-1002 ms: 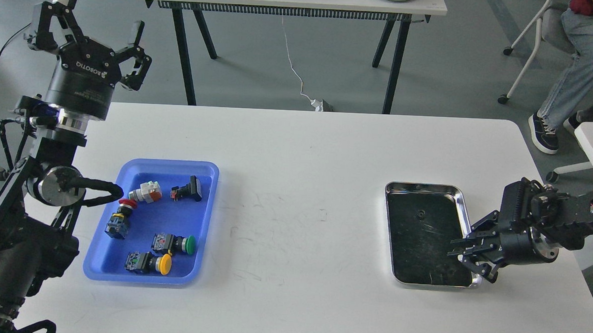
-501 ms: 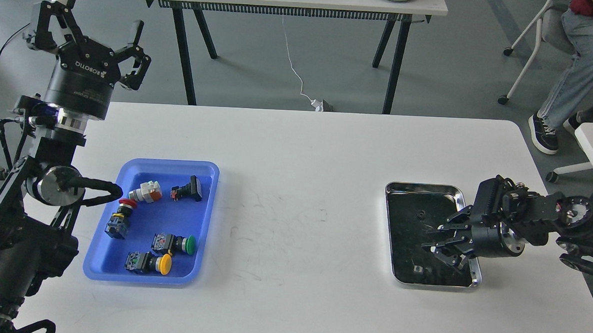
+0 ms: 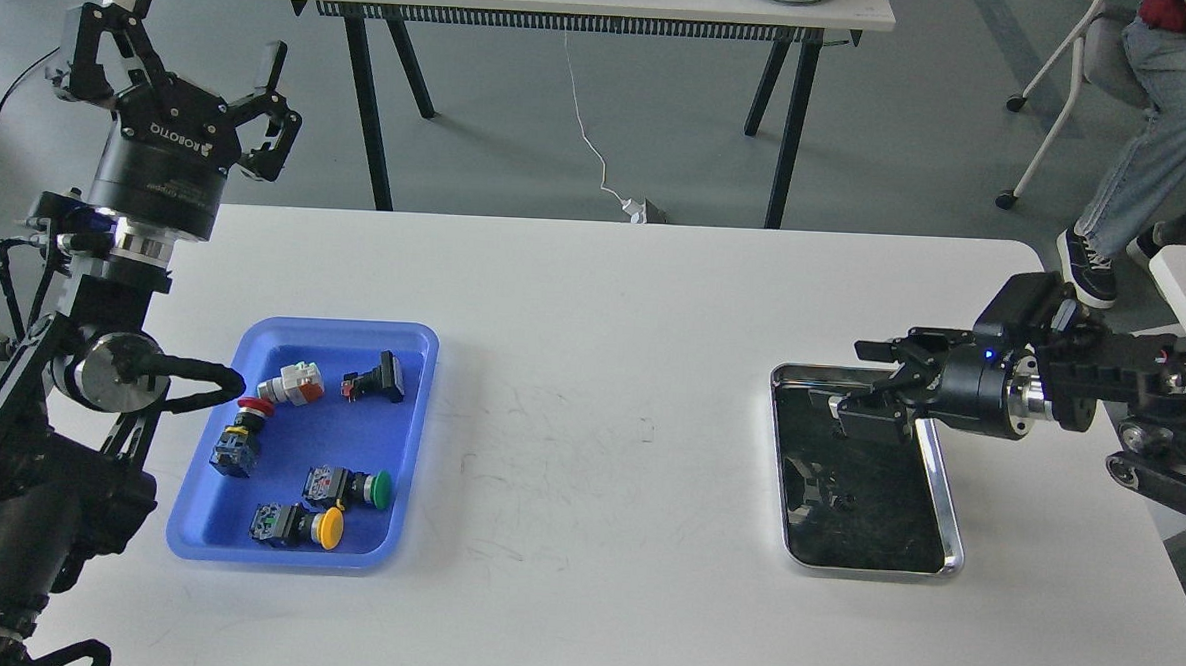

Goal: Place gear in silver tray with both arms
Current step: 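Carry the gear with the right gripper into the silver tray and release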

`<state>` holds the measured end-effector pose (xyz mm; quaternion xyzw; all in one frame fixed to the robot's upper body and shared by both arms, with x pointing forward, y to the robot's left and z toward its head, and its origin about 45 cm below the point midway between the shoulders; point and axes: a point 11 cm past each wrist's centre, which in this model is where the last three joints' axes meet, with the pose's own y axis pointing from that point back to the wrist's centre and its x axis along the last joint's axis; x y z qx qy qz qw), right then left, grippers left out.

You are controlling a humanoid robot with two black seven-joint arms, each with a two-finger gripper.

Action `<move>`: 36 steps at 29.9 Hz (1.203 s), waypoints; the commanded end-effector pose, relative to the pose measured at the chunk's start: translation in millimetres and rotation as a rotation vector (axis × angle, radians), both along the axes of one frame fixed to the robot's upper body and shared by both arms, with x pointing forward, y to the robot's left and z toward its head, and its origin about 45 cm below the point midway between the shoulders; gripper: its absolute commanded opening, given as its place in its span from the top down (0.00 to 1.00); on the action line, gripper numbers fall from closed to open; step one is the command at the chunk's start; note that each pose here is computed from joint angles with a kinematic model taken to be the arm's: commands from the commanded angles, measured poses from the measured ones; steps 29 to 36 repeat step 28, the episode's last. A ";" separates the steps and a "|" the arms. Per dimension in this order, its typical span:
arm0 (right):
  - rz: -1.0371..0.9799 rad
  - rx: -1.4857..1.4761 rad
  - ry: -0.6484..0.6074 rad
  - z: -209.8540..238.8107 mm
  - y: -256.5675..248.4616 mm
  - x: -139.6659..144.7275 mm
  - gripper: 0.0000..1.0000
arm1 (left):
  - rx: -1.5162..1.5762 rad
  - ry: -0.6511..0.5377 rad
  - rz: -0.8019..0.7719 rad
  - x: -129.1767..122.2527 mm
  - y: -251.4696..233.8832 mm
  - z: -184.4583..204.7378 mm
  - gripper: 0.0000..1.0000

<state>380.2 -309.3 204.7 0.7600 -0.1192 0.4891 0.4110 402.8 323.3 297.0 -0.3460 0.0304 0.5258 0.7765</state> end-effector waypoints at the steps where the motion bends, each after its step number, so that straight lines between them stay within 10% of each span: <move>1: -0.242 0.339 0.001 34.9 -1.0 24.6 0.04 | 0.017 0.008 -0.012 0.2 -4.9 -2.6 0.00; 16: -1.047 1.412 0.314 -5.7 -54.4 16.2 0.03 | 0.358 0.127 -0.105 -9.3 -50.3 -54.1 0.00; 36: -1.102 1.488 0.430 -41.6 -35.2 -10.3 0.01 | 0.432 0.364 -0.167 -28.9 -57.7 -111.1 0.00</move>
